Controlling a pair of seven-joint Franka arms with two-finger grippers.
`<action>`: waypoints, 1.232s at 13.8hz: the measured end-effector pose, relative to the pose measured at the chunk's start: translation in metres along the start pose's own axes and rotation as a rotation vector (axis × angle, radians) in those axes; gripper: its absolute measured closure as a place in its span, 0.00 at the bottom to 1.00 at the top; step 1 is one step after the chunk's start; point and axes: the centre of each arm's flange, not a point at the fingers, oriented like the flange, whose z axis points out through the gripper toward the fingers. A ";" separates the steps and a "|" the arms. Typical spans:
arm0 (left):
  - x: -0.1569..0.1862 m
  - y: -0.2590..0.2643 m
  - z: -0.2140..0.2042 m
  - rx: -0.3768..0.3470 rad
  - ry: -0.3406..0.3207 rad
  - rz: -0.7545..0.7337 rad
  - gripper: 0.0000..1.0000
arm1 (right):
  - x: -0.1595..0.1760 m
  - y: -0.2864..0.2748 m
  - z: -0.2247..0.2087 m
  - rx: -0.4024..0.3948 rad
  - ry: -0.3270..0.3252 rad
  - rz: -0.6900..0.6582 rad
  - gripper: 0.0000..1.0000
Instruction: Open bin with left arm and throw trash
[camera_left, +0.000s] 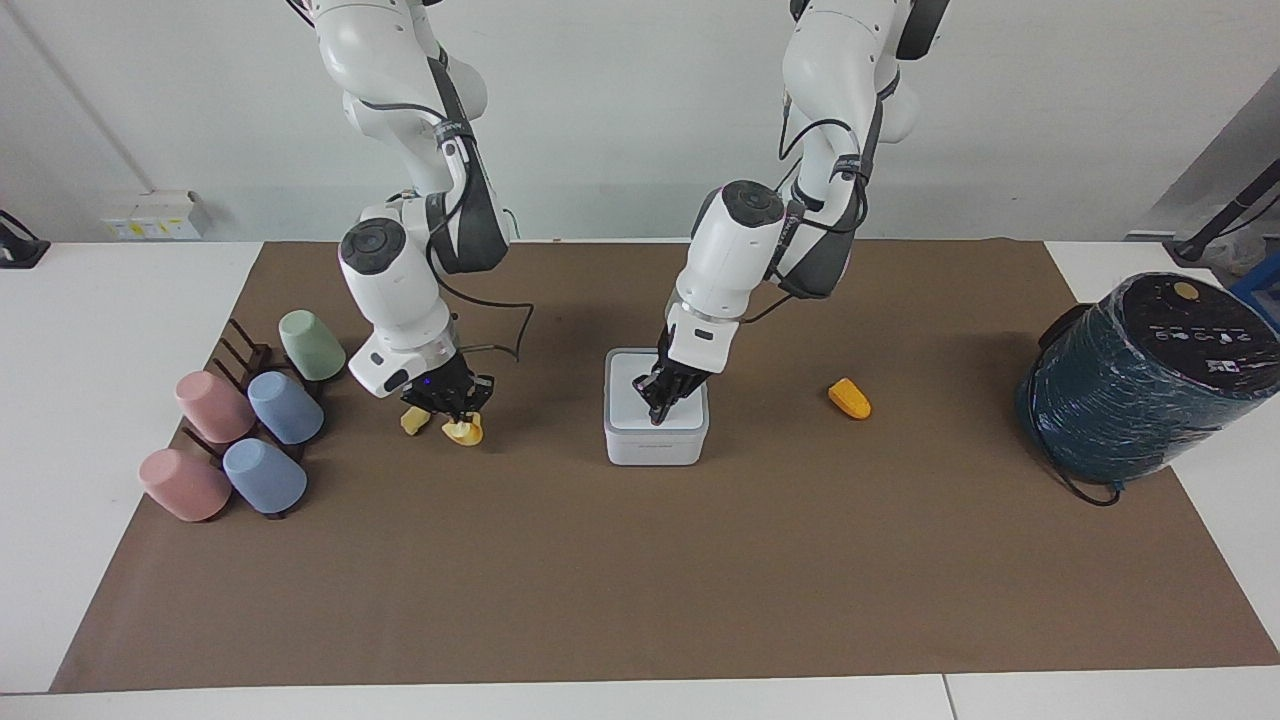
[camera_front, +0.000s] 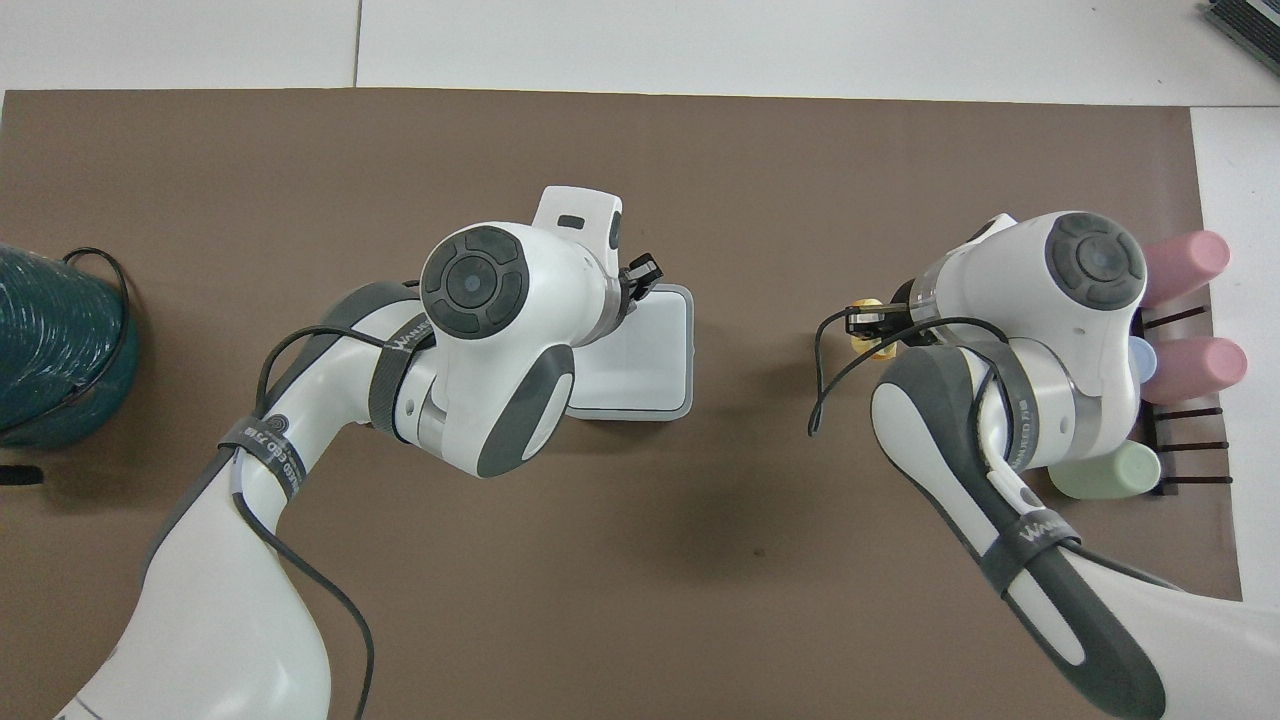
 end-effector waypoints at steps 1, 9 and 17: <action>0.000 0.000 0.000 0.001 0.000 0.001 0.99 | 0.003 -0.005 -0.015 0.005 0.001 0.025 0.92; 0.008 0.003 -0.014 0.042 -0.016 0.003 0.99 | -0.012 -0.029 -0.104 0.109 0.016 0.115 0.92; 0.109 -0.045 -0.105 0.248 -0.074 0.108 0.99 | -0.021 -0.081 -0.103 0.174 0.048 0.155 0.92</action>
